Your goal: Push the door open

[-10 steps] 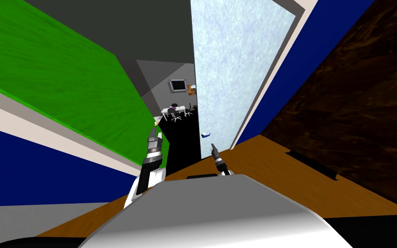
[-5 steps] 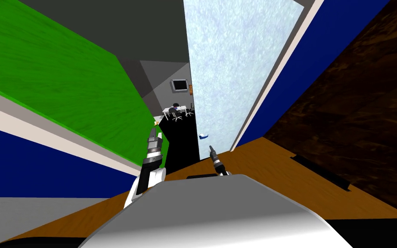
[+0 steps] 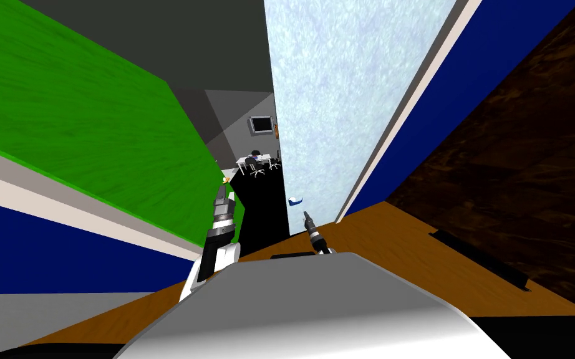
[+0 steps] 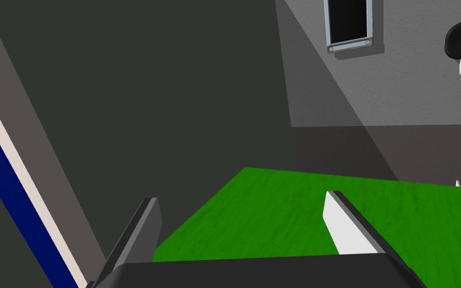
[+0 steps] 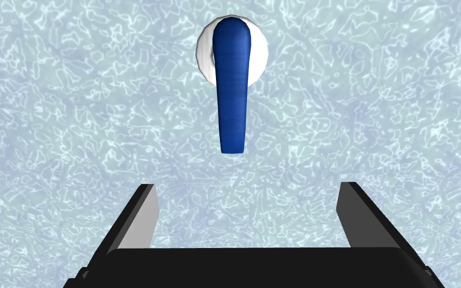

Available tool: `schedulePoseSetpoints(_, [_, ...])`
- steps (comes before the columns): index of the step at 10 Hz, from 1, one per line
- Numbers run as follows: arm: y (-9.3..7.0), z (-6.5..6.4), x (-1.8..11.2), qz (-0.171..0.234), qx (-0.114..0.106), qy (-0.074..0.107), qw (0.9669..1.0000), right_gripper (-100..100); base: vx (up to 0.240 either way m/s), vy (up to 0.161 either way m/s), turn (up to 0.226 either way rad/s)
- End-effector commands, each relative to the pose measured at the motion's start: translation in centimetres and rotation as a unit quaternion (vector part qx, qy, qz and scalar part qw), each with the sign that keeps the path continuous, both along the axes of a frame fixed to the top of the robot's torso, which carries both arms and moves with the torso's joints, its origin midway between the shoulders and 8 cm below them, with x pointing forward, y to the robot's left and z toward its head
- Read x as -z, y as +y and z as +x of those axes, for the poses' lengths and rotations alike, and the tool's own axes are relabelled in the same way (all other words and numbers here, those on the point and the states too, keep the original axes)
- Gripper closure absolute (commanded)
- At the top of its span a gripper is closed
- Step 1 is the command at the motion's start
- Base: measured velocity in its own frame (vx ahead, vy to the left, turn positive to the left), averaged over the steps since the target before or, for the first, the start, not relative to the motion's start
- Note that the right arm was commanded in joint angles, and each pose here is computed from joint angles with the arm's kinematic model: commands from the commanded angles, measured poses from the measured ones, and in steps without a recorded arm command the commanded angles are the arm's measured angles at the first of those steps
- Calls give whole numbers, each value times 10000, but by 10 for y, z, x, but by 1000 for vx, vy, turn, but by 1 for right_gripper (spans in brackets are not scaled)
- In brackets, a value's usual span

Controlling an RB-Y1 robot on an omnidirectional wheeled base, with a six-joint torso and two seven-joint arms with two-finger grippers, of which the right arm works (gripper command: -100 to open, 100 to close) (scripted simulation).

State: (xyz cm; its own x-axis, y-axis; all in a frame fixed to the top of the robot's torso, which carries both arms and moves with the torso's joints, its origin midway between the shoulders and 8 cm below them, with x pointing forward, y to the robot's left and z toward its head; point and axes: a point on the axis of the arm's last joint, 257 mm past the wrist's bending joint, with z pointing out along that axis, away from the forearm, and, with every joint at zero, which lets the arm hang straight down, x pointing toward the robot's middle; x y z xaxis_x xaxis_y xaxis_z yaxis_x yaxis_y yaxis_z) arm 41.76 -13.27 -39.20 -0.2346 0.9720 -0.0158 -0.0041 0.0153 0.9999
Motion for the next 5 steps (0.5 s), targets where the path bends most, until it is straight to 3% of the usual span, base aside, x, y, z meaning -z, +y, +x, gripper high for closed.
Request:
schedulePoseSetpoints(1, [-3, 1, 0, -22, 15, 1, 10000, -100, 171, 56, 23])
schedulePoseSetpoints(5, [-5, 4, 1, 2, 65, 1, 10000, -100, 203, 56, 25])
